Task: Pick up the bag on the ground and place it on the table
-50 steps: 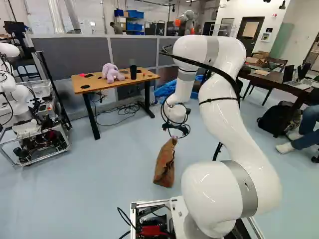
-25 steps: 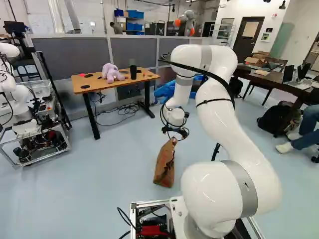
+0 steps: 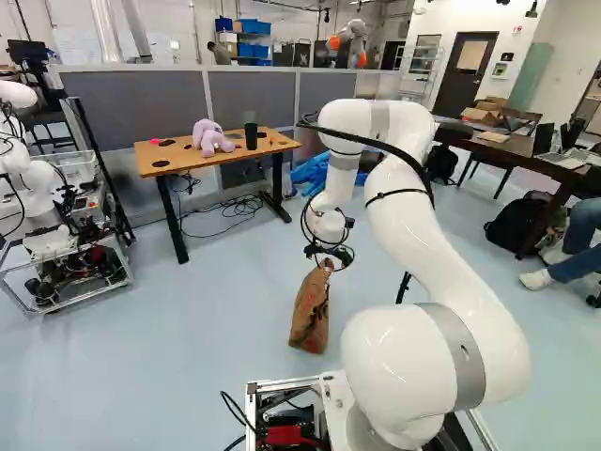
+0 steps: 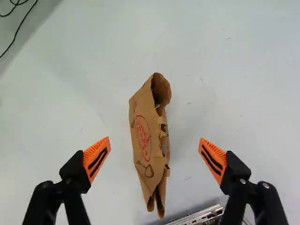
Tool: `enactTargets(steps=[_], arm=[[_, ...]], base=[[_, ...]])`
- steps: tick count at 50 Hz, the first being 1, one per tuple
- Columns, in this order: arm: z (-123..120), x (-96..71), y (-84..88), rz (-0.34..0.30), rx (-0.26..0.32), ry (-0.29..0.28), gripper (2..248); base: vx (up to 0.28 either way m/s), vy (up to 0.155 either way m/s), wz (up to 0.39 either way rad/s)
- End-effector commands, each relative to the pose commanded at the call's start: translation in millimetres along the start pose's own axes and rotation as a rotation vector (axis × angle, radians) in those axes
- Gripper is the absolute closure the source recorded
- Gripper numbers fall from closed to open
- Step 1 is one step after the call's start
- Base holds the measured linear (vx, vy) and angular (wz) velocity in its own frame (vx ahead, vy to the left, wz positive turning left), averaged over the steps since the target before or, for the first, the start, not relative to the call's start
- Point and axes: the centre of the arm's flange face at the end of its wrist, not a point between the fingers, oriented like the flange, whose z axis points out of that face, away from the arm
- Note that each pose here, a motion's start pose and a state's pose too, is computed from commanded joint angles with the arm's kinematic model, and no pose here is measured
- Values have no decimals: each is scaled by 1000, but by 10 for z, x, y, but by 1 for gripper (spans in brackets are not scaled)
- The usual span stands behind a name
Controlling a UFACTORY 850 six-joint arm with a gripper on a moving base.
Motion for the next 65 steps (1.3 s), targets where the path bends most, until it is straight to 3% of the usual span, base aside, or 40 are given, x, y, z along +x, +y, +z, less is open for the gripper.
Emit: enactTargets(steps=[65], arm=[[921,-270,-23,-7,-19,-55,3]], base=[[0,0,0]])
